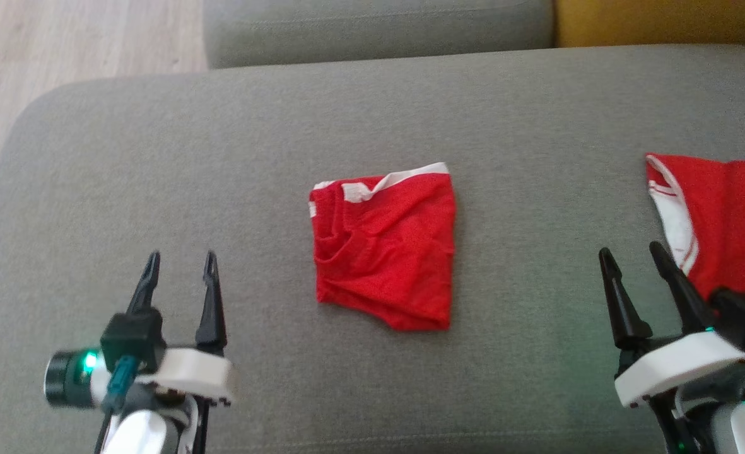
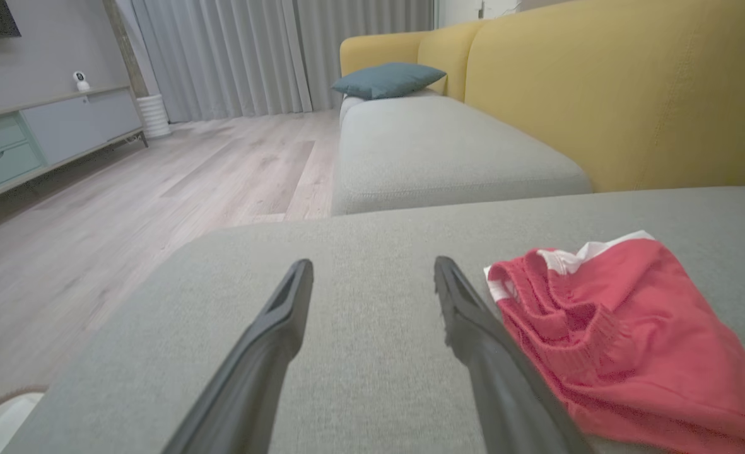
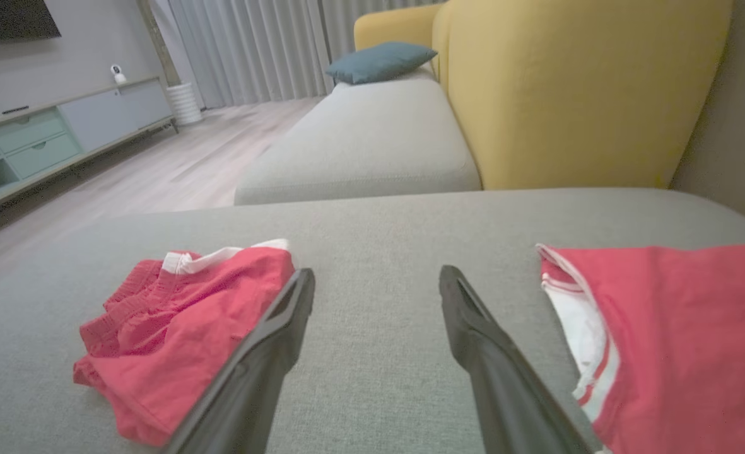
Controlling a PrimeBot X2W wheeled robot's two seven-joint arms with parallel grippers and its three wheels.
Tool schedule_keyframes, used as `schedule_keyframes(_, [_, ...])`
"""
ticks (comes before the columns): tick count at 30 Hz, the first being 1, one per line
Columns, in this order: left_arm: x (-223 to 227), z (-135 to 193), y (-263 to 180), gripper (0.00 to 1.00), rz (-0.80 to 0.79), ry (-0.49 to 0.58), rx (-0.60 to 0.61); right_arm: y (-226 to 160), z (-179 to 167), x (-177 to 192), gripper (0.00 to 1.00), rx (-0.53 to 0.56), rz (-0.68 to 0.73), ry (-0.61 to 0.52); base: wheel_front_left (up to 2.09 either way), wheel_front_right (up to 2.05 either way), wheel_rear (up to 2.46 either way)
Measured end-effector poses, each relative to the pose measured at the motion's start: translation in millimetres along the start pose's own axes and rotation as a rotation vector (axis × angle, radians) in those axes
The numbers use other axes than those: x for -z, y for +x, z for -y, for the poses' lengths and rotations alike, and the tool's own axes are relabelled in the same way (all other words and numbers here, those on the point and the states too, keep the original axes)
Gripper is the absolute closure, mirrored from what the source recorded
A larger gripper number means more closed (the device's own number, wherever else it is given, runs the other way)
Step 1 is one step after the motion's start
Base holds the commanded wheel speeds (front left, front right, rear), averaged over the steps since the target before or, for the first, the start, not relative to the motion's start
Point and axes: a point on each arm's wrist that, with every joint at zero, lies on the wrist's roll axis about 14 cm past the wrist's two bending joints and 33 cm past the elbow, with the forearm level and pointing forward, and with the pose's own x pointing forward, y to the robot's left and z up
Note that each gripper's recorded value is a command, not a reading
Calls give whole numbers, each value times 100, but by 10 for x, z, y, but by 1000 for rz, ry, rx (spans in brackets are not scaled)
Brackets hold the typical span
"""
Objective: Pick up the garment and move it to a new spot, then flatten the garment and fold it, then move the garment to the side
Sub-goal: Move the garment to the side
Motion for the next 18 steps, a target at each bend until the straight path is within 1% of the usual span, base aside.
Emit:
schedule_keyframes(5, [-119,-37,110,0,52,4,-7,265,-132,250,0,-53,-114,20,0,0,0])
schedule_keyframes(9, [-180,-133,176,0,81,-3,-49,587,-373,431,0,-131,-202,34,0,0,0])
schedule_keyframes(12, [-189,-231,190,0,88,5,-78,759,-595,660,0,-194,-298,40,0,0,0])
schedule_keyframes(16, [-132,-319,167,0,72,12,-108,877,-928,997,0,-277,-435,57,0,0,0])
schedule_keyframes(17, [-132,-319,167,0,72,12,-108,877,-928,997,0,-277,-435,57,0,0,0])
schedule_keyframes(18, [-118,-339,158,0,67,15,-113,887,-1004,1090,0,-294,-477,64,0,0,0])
